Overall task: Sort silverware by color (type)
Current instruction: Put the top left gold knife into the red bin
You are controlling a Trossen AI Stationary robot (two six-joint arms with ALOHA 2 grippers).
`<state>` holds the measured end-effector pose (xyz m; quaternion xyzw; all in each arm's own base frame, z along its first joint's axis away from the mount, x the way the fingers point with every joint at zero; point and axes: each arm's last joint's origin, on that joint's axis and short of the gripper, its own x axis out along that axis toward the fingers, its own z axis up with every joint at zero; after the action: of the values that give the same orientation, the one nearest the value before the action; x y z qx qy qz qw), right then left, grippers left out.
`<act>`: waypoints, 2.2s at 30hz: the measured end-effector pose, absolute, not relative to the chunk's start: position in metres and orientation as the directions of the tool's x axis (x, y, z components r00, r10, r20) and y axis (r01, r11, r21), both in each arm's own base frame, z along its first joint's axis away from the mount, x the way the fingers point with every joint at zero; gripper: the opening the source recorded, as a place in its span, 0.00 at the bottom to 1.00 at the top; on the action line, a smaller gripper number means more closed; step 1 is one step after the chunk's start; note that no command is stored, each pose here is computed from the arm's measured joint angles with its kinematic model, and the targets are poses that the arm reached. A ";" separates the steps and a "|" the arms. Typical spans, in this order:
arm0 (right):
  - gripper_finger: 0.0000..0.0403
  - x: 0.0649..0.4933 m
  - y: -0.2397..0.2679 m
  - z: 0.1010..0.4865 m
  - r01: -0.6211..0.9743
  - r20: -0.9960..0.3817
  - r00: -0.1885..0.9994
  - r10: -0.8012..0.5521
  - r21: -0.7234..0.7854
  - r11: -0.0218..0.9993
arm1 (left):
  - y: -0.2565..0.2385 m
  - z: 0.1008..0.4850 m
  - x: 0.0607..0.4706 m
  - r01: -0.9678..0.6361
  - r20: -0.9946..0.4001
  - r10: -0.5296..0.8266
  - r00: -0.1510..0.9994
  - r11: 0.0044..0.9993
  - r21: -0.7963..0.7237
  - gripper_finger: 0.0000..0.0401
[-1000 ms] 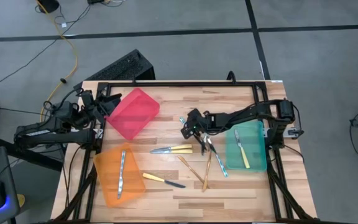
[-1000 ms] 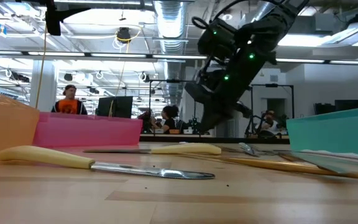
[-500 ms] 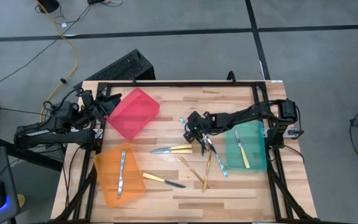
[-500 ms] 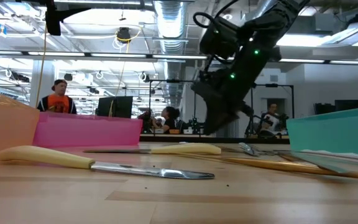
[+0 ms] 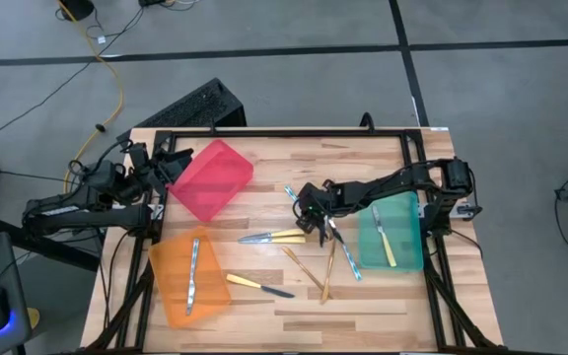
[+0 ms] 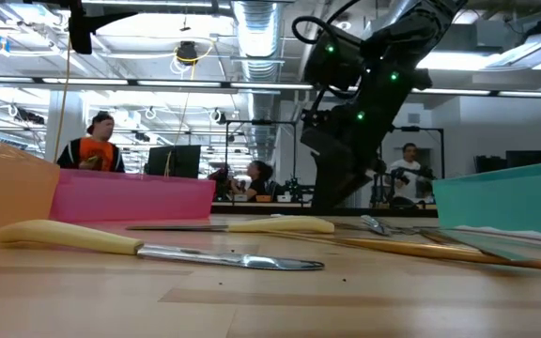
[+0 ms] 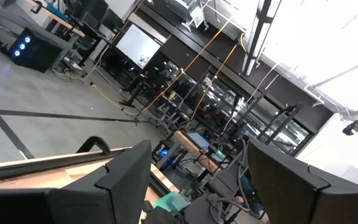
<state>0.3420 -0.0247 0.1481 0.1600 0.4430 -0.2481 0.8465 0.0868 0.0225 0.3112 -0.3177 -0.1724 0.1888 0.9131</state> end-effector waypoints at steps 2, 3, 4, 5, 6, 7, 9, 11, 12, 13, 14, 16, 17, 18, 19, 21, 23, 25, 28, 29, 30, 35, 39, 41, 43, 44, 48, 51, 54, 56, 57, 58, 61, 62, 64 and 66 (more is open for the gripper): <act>0.48 0.342 -0.023 0.148 0.541 -0.830 0.485 -0.275 0.037 0.840 | 0.022 0.311 0.087 -0.236 0.193 0.453 0.870 0.728 -0.644 0.62; 0.48 0.342 -0.021 0.148 0.530 -0.831 0.486 -0.273 0.031 0.848 | 0.022 0.310 0.087 -0.241 0.187 0.453 0.872 0.729 -0.641 0.62; 0.47 0.342 -0.020 0.148 0.521 -0.830 0.487 -0.272 0.026 0.853 | 0.022 0.310 0.087 -0.246 0.182 0.453 0.873 0.730 -0.638 0.62; 0.47 0.342 -0.019 0.148 0.513 -0.829 0.489 -0.271 0.023 0.858 | 0.022 0.310 0.087 -0.248 0.178 0.453 0.874 0.730 -0.637 0.62; 0.47 0.343 -0.018 0.148 0.509 -0.828 0.491 -0.270 0.021 0.860 | 0.023 0.310 0.087 -0.249 0.178 0.454 0.873 0.729 -0.637 0.62; 0.46 0.343 -0.018 0.148 0.507 -0.827 0.493 -0.270 0.021 0.862 | 0.022 0.310 0.087 -0.248 0.179 0.453 0.873 0.730 -0.637 0.62; 0.46 0.343 -0.018 0.148 0.488 -0.827 0.495 -0.265 0.013 0.872 | 0.023 0.310 0.087 -0.244 0.182 0.453 0.873 0.727 -0.641 0.62; 0.46 0.343 -0.018 0.148 0.461 -0.832 0.498 -0.244 0.016 0.887 | 0.022 0.310 0.087 -0.244 0.182 0.453 0.873 0.727 -0.642 0.62; 0.46 0.343 -0.018 0.148 0.449 -0.834 0.500 -0.233 0.020 0.893 | 0.023 0.310 0.087 -0.244 0.182 0.454 0.872 0.727 -0.642 0.62; 0.46 0.343 -0.018 0.148 0.440 -0.835 0.501 -0.225 0.022 0.898 | 0.022 0.310 0.087 -0.244 0.182 0.453 0.873 0.727 -0.642 0.62; 0.46 0.343 -0.018 0.148 0.438 -0.836 0.501 -0.225 0.021 0.899 | 0.023 0.310 0.087 -0.244 0.182 0.454 0.872 0.727 -0.642 0.62; 0.46 0.343 -0.018 0.148 0.438 -0.836 0.500 -0.227 0.018 0.899 | 0.022 0.310 0.087 -0.244 0.182 0.453 0.872 0.727 -0.642 0.62; 0.46 0.343 -0.019 0.148 0.442 -0.835 0.499 -0.230 0.017 0.897 | 0.022 0.310 0.087 -0.244 0.182 0.454 0.872 0.727 -0.642 0.62; 0.46 0.343 -0.021 0.148 0.448 -0.835 0.498 -0.236 0.014 0.894 | 0.022 0.310 0.087 -0.243 0.182 0.453 0.873 0.727 -0.642 0.62; 0.46 0.343 -0.023 0.148 0.458 -0.833 0.495 -0.248 0.007 0.889 | 0.022 0.310 0.087 -0.244 0.182 0.454 0.872 0.726 -0.643 0.62; 0.46 0.342 -0.028 0.148 0.476 -0.831 0.487 -0.270 -0.006 0.879 | 0.023 0.310 0.087 -0.244 0.182 0.454 0.872 0.726 -0.643 0.62; 0.46 0.341 -0.033 0.148 0.490 -0.832 0.479 -0.281 -0.012 0.872 | 0.023 0.310 0.087 -0.244 0.182 0.454 0.872 0.726 -0.643 0.62; 0.46 0.340 -0.037 0.148 0.500 -0.837 0.467 -0.286 -0.017 0.866 | 0.023 0.310 0.087 -0.244 0.182 0.454 0.872 0.726 -0.643 0.62; 0.45 0.338 -0.040 0.147 0.502 -0.847 0.447 -0.288 -0.029 0.865 | 0.023 0.310 0.087 -0.244 0.182 0.455 0.872 0.726 -0.643 0.62; 0.45 0.337 -0.040 0.146 0.502 -0.851 0.440 -0.288 -0.033 0.864 | 0.023 0.310 0.087 -0.244 0.182 0.455 0.872 0.726 -0.643 0.62; 0.45 0.337 -0.040 0.145 0.503 -0.850 0.439 -0.290 -0.035 0.864 | 0.023 0.310 0.087 -0.245 0.182 0.455 0.871 0.725 -0.643 0.62; 0.45 0.331 -0.040 0.138 0.510 -0.856 0.419 -0.302 -0.054 0.858 | 0.023 0.310 0.087 -0.245 0.182 0.456 0.871 0.725 -0.643 0.62; 0.45 0.329 -0.040 0.135 0.516 -0.845 0.440 -0.304 -0.039 0.856 | 0.023 0.310 0.087 -0.245 0.182 0.456 0.871 0.725 -0.643 0.62; 0.45 0.328 -0.040 0.132 0.521 -0.839 0.451 -0.305 -0.030 0.853 | 0.023 0.310 0.087 -0.246 0.182 0.457 0.871 0.725 -0.644 0.62; 0.45 0.326 -0.040 0.129 0.528 -0.840 0.451 -0.304 -0.023 0.849 | 0.023 0.310 0.087 -0.247 0.182 0.458 0.870 0.724 -0.644 0.62; 0.45 0.326 -0.040 0.128 0.531 -0.838 0.454 -0.304 -0.020 0.847 | 0.023 0.310 0.087 -0.247 0.182 0.458 0.870 0.724 -0.644 0.62; 0.45 0.324 -0.039 0.127 0.536 -0.839 0.451 -0.304 -0.018 0.844 | 0.023 0.310 0.087 -0.247 0.182 0.459 0.870 0.724 -0.644 0.62; 0.44 0.324 -0.040 0.126 0.539 -0.841 0.448 -0.304 -0.018 0.842 | 0.023 0.310 0.087 -0.249 0.182 0.460 0.869 0.723 -0.644 0.62; 0.36 0.323 -0.040 0.126 0.556 -0.845 0.441 -0.304 -0.010 0.831 | 0.023 0.310 0.087 -0.251 0.181 0.463 0.868 0.722 -0.645 0.62; 0.28 0.323 -0.040 0.126 0.562 -0.846 0.437 -0.305 -0.008 0.827 | 0.023 0.310 0.087 -0.251 0.181 0.463 0.868 0.722 -0.644 0.62; 0.24 0.323 -0.040 0.126 0.563 -0.847 0.435 -0.307 -0.010 0.826 | 0.023 0.310 0.087 -0.251 0.181 0.463 0.868 0.722 -0.644 0.62; 0.20 0.322 -0.040 0.126 0.566 -0.847 0.432 -0.310 -0.013 0.825 | 0.023 0.310 0.087 -0.251 0.181 0.463 0.868 0.722 -0.644 0.62; 0.09 0.322 -0.040 0.126 0.579 -0.850 0.425 -0.312 -0.010 0.816 | 0.023 0.310 0.087 -0.251 0.181 0.463 0.868 0.722 -0.644 0.62; 0.06 0.322 -0.040 0.126 0.579 -0.850 0.425 -0.312 -0.010 0.816 | 0.023 0.310 0.087 -0.250 0.182 0.463 0.868 0.722 -0.645 0.62; 0.03 0.322 -0.040 0.126 0.579 -0.849 0.426 -0.312 -0.010 0.816 | 0.023 0.310 0.087 -0.250 0.183 0.463 0.867 0.722 -0.645 0.62; 0.03 0.322 -0.040 0.127 0.589 -0.847 0.429 -0.315 -0.002 0.808 | 0.023 0.310 0.087 -0.249 0.183 0.463 0.867 0.722 -0.645 0.62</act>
<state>0.3220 -0.0405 0.1267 0.1489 0.4603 -0.2714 0.8320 0.0869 0.0228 0.3101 -0.3174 -0.1682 0.1952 0.9126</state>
